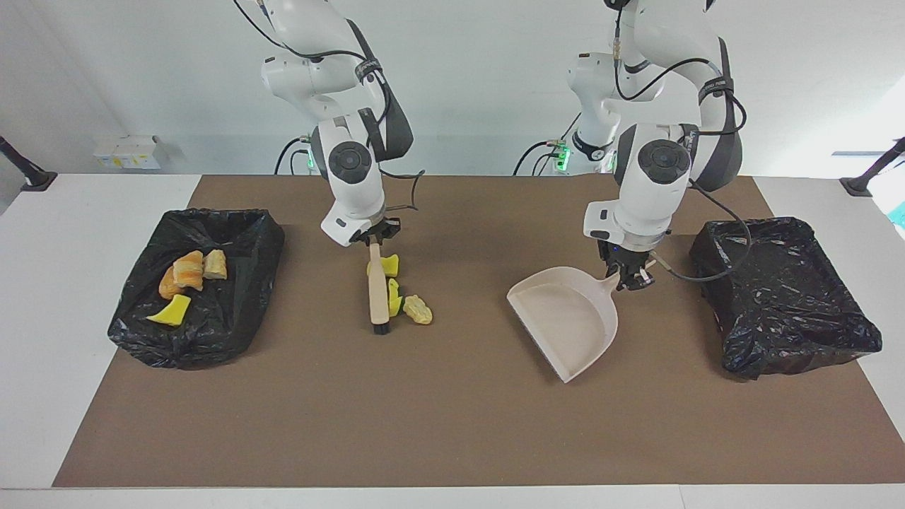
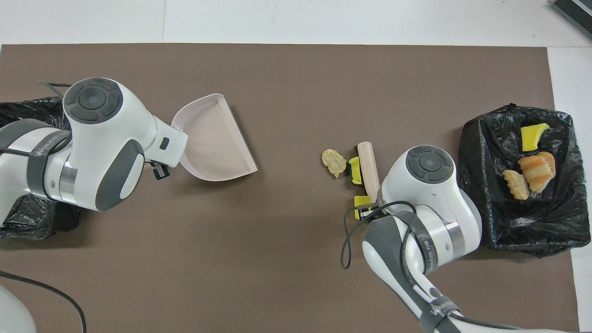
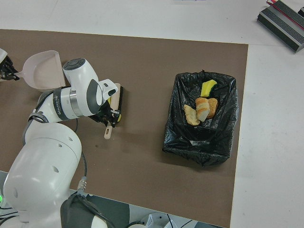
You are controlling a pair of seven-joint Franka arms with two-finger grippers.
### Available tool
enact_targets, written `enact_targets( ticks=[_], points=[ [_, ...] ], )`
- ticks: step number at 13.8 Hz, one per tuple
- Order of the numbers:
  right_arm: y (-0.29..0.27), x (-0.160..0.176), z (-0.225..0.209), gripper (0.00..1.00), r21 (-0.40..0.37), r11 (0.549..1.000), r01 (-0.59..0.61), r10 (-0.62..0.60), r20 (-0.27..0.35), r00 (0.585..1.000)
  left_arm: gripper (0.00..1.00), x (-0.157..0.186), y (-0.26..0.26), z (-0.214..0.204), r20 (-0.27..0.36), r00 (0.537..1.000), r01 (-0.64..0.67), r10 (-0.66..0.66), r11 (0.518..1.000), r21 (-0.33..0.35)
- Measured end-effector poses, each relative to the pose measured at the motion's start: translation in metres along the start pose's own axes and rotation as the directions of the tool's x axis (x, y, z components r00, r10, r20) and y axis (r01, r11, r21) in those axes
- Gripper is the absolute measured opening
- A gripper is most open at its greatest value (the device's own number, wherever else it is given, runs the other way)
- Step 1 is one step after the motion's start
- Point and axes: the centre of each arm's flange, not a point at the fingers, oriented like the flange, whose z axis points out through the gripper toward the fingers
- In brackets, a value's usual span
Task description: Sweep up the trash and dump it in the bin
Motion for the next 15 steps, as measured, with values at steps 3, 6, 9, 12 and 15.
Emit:
enact_targets(
  ticks=[3,6,9,12,15],
  points=[
    [-0.038,-0.005,0.006,0.27,0.030,0.999,-0.042,0.043,-0.015,0.999,0.31,0.001,0.011,0.004,0.035,0.998,-0.047,0.047,0.999,0.005],
    [-0.072,-0.006,0.014,0.27,0.039,0.996,-0.076,0.077,-0.028,0.997,0.31,0.005,0.034,0.012,0.054,0.994,-0.096,0.097,0.995,-0.013],
    [-0.100,-0.005,0.007,0.27,0.086,0.993,-0.077,0.079,-0.023,0.997,0.31,0.028,0.063,0.020,0.054,0.985,-0.165,0.165,0.986,-0.010],
    [-0.136,-0.005,0.008,0.27,0.100,0.992,-0.082,0.084,-0.024,0.996,0.31,0.036,0.075,0.029,0.044,0.980,-0.193,0.193,0.981,0.007],
    [-0.164,-0.005,0.013,0.27,0.128,0.988,-0.087,0.092,-0.028,0.995,0.31,0.036,0.075,0.032,0.038,0.979,-0.199,0.199,0.980,0.013]
  ],
)
